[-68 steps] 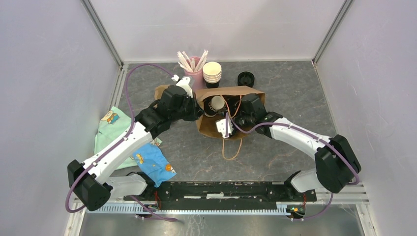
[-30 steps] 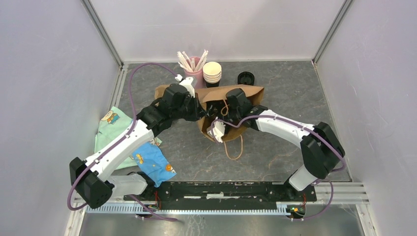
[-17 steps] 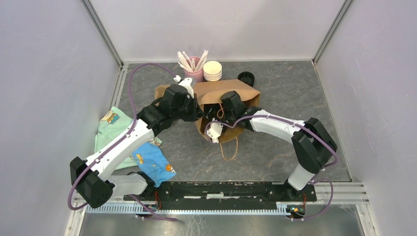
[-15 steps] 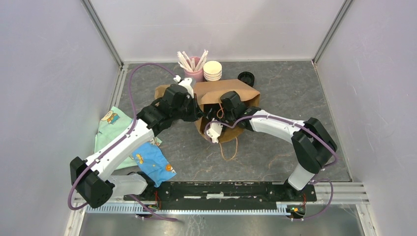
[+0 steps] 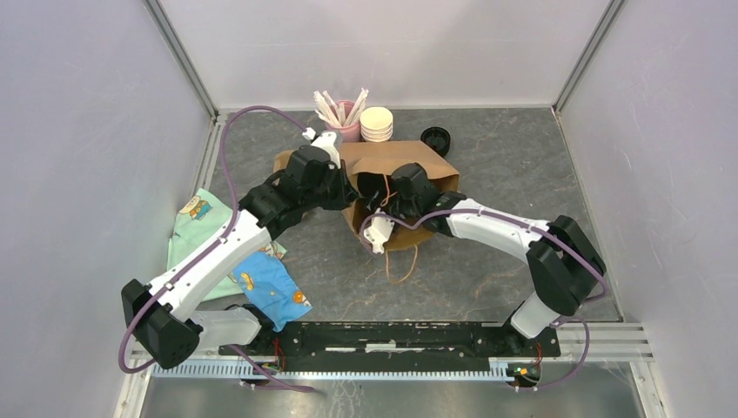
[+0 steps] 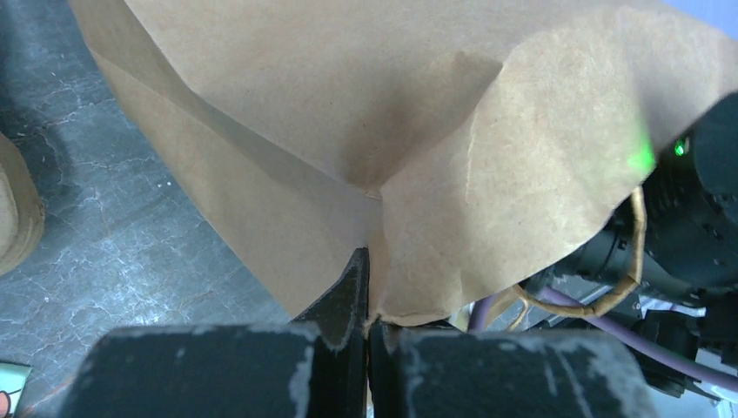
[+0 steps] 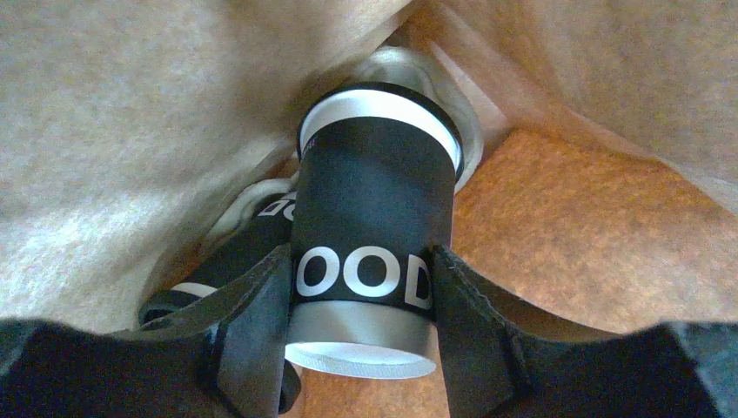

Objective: Pack the takeout coffee
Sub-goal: Pick up the coffee cup from the takeout bag.

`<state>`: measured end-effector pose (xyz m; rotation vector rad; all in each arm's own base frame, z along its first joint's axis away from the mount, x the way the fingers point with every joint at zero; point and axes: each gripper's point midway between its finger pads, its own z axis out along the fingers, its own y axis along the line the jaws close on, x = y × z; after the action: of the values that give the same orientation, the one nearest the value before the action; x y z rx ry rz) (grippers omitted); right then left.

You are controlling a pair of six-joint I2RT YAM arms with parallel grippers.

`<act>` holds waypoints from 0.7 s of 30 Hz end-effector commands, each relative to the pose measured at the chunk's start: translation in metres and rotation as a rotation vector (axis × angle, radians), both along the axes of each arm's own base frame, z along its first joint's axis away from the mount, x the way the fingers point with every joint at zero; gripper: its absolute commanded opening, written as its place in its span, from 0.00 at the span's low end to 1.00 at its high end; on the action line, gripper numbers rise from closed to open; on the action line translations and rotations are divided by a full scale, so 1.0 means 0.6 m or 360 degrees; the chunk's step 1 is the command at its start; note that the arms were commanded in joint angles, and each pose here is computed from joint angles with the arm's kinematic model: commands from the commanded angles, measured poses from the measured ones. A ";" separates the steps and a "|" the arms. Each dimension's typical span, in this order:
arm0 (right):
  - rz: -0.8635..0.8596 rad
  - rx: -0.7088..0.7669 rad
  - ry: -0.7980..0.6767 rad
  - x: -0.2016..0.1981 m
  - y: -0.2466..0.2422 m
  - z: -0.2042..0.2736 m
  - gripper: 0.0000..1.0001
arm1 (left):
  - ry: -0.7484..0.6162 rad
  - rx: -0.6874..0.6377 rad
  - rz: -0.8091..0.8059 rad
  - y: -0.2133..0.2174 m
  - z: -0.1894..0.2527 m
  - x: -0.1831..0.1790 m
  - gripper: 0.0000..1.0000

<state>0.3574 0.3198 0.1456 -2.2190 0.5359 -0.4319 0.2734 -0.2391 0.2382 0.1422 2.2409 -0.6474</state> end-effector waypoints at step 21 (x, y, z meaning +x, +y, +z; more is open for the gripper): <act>-0.0419 0.0617 0.0648 -0.152 -0.002 0.109 0.26 | -0.0083 -0.0136 0.0237 0.001 0.081 0.042 0.02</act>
<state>0.2768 0.3118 0.1757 -2.0203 0.8850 -0.1144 0.2849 -0.2398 0.2563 0.0469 2.2211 -0.6398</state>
